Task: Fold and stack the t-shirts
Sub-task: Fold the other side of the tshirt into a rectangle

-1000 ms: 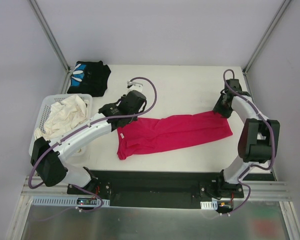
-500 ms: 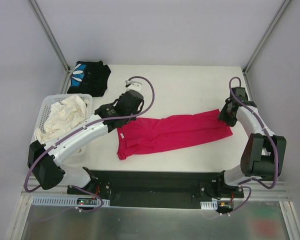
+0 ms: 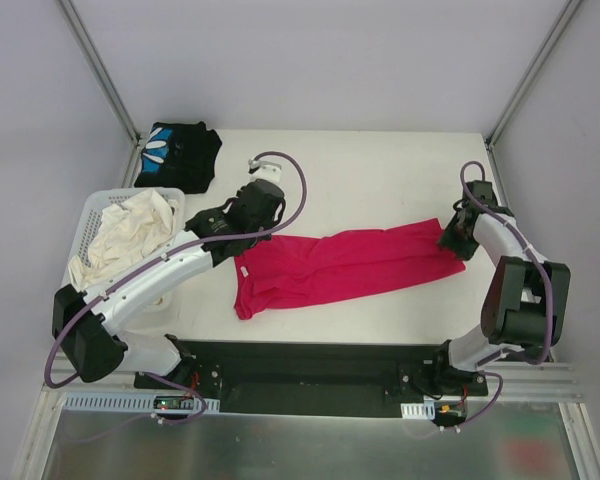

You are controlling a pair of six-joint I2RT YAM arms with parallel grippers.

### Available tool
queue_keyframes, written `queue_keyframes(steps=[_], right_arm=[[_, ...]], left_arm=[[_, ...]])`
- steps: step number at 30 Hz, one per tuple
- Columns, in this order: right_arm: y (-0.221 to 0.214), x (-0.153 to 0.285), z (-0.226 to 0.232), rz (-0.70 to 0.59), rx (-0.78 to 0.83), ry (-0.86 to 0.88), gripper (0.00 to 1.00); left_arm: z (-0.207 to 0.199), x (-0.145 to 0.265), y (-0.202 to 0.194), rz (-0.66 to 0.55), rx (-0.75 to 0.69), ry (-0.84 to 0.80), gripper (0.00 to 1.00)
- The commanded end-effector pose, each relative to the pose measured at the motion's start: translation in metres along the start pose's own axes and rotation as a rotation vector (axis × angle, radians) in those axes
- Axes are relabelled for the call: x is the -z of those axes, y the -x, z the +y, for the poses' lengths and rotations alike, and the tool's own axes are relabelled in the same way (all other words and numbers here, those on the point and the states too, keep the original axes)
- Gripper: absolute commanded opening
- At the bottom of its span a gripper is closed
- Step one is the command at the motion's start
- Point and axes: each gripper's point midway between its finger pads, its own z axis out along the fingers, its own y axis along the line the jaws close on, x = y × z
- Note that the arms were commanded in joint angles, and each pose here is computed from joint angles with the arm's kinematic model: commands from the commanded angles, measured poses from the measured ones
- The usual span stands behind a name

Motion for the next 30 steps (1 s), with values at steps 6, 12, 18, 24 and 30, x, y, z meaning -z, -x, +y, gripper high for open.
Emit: queue_keyframes(steps=[6,12,18,24,30], right_arm=[[0.024,-0.020,0.004,-0.033,-0.043,-0.001,0.43],[0.037,-0.030,0.007,-0.045,-0.065,0.013,0.43],[0.038,-0.037,0.008,-0.032,-0.069,0.018,0.43],[0.038,-0.041,0.010,-0.026,-0.068,0.024,0.40],[0.038,-0.041,0.012,-0.028,-0.067,0.035,0.20]], left_arm=[[0.001,0.004,0.014,-0.034,0.012,-0.014,0.32],[0.001,0.004,0.013,-0.032,0.010,-0.018,0.32],[0.001,0.002,0.010,-0.023,0.008,-0.015,0.32],[-0.003,-0.001,0.009,-0.015,0.009,-0.023,0.32],[-0.005,-0.003,0.009,-0.009,0.006,-0.026,0.32]])
